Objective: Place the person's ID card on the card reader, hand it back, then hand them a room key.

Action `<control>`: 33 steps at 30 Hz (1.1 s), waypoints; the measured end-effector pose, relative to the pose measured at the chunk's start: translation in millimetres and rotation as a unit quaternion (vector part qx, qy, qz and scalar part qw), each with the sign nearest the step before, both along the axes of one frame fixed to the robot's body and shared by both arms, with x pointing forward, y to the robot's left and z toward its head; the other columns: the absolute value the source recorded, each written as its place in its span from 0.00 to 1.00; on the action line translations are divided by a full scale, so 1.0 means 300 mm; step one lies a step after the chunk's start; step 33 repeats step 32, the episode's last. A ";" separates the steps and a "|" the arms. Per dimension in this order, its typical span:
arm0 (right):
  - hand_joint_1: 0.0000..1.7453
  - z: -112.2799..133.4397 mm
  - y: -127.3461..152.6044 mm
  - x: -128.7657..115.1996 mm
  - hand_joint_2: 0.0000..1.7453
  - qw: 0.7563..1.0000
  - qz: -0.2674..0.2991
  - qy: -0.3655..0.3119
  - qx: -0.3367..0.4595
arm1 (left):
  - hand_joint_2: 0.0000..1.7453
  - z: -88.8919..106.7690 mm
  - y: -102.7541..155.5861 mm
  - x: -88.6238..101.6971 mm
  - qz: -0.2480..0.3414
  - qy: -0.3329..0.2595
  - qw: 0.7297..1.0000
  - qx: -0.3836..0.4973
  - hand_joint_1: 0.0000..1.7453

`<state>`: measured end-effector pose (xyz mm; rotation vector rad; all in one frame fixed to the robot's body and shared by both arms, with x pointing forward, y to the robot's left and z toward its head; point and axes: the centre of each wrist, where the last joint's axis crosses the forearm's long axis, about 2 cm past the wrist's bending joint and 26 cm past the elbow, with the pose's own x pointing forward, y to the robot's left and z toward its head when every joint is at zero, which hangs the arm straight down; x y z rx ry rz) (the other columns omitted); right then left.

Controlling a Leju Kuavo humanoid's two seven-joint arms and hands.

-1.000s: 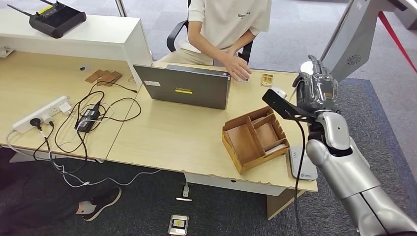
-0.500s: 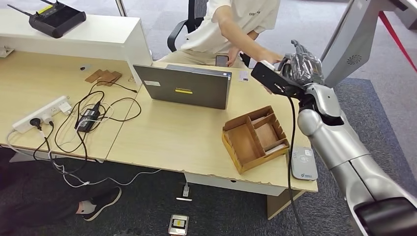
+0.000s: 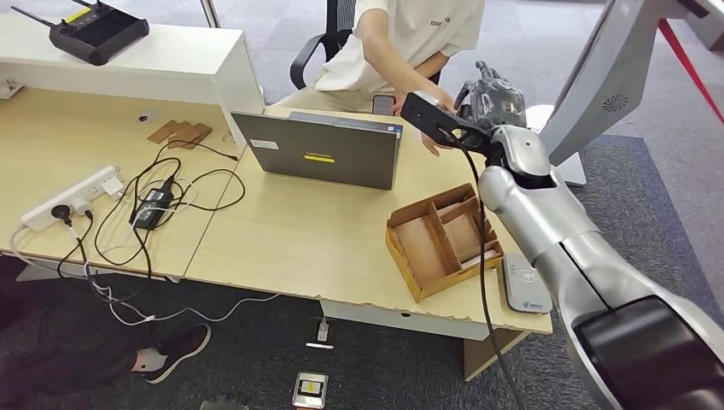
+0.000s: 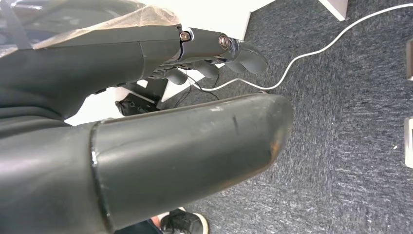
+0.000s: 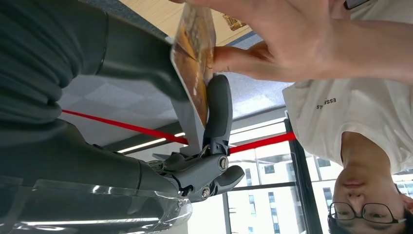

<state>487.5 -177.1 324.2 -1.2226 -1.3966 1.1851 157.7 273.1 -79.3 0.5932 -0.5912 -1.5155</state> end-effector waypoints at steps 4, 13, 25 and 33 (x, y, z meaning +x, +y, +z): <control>0.00 -0.002 0.020 0.001 1.00 1.000 0.001 -0.004 -0.008 | 0.00 0.000 0.000 0.001 -0.001 0.000 1.000 -0.001 0.00; 0.00 -0.029 0.024 0.002 0.00 0.999 -0.007 -0.014 -0.031 | 0.00 0.001 0.002 0.003 -0.002 0.001 1.000 -0.003 0.00; 0.00 0.057 -0.124 0.035 1.00 0.930 0.037 -0.233 -0.282 | 0.00 -0.012 0.012 -0.036 0.022 0.003 1.000 -0.010 0.00; 0.00 0.064 -0.374 0.054 1.00 0.935 -0.058 -0.228 -0.265 | 0.00 -0.036 0.034 -0.124 0.084 -0.002 0.996 -0.022 0.00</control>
